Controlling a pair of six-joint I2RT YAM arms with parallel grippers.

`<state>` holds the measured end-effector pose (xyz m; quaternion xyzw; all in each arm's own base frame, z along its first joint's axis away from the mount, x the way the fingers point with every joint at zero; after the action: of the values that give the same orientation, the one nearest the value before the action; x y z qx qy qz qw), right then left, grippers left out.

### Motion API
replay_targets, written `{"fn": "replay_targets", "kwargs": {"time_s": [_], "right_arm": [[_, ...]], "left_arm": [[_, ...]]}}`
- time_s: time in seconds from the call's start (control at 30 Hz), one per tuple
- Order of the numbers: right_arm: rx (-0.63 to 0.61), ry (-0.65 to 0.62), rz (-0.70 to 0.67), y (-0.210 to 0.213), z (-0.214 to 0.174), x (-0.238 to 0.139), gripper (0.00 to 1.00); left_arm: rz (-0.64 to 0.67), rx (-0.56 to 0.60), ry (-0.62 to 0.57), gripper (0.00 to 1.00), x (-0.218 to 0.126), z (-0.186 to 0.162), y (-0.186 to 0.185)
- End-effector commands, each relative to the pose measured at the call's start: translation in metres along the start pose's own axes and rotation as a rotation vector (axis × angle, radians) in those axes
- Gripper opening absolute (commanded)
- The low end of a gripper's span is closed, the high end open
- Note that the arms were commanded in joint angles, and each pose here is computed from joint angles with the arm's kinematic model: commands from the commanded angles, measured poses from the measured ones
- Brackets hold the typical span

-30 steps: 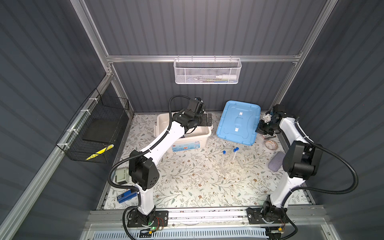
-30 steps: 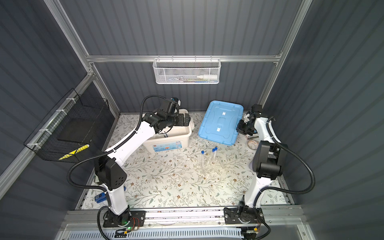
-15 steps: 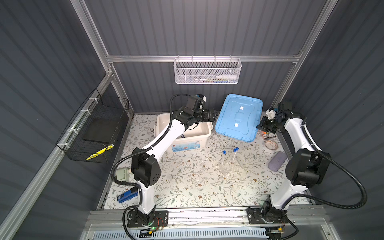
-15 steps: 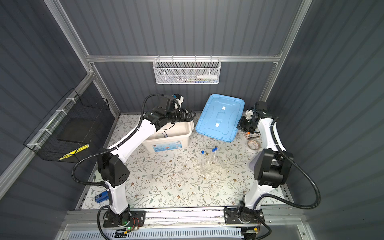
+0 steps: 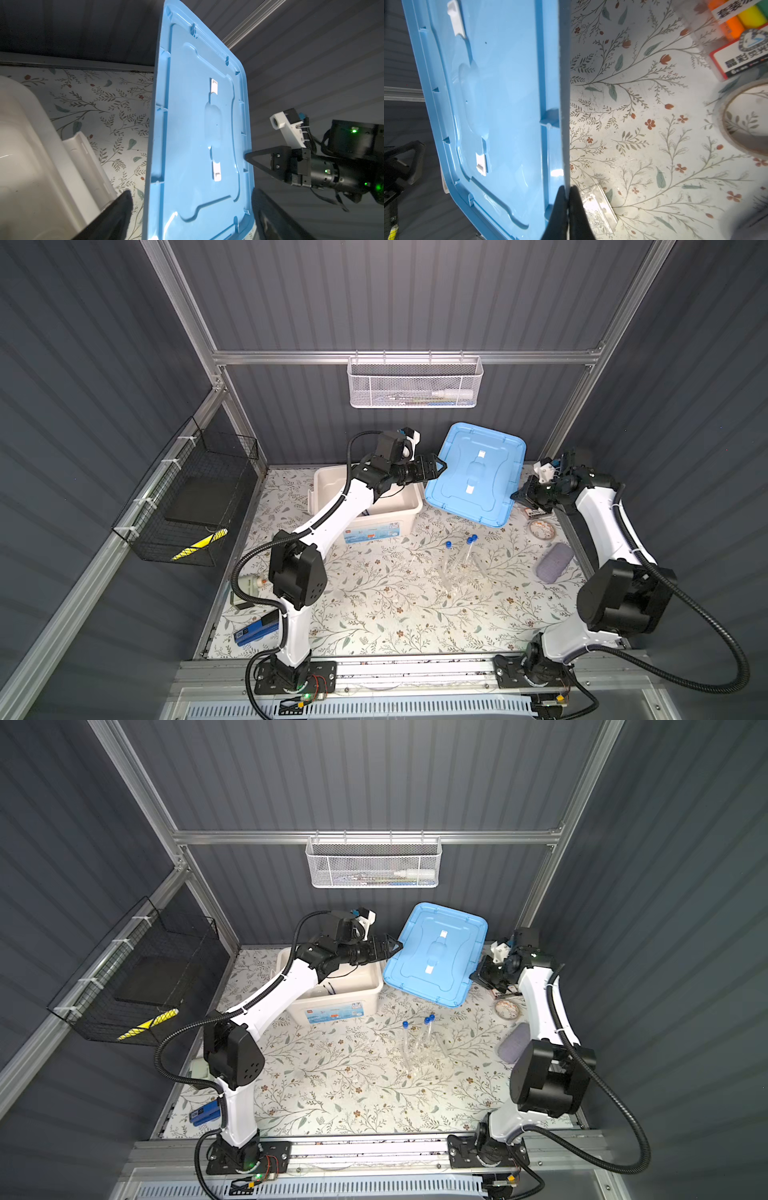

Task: Organize the chemistry lab equipment
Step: 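Close the right gripper on the lid edge and tilt the lid up, then hold the tilted lid with the right gripper while the left gripper grasps its other edge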

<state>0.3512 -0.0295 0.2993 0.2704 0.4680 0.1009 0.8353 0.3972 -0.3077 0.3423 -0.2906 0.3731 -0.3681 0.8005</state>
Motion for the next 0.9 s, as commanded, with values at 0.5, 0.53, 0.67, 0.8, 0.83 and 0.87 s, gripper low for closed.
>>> {"fn": "replay_targets", "kwargs": {"time_s": [0.5,0.53,0.67,0.8,0.83,0.87], "right_arm": [[-0.058,-0.014,0.164,0.031,-0.022,-0.005,0.00],[-0.065,-0.014,0.173,0.031,-0.023,-0.005,0.00],[-0.076,-0.022,0.191,0.031,-0.026,-0.004,0.01],[-0.093,-0.031,0.199,0.032,-0.027,-0.005,0.12],[-0.096,-0.032,0.198,0.031,-0.027,-0.005,0.20],[-0.103,-0.035,0.197,0.031,-0.027,-0.005,0.25]], "left_arm": [[-0.137,-0.106,0.001,0.53,-0.014,-0.013,0.001],[-0.148,-0.111,-0.005,0.49,-0.016,-0.014,0.000],[-0.172,-0.121,-0.013,0.35,-0.021,-0.014,-0.005],[-0.191,-0.144,-0.025,0.27,-0.023,-0.015,-0.005],[-0.193,-0.149,-0.025,0.25,-0.023,-0.015,-0.005],[-0.190,-0.159,-0.025,0.24,-0.022,-0.015,-0.005]]}}
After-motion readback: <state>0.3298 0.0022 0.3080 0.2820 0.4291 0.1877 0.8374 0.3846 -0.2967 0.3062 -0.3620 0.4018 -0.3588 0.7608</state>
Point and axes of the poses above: each gripper's point midway between its finger pads, its own x axis out along the fingers, its own y axis along the line the jaws close on, z = x × y, the point moved 10 cm from there along -x, back along the fingers, and after that the axes turned 6 degrees about -x, right-handed, at the moved point
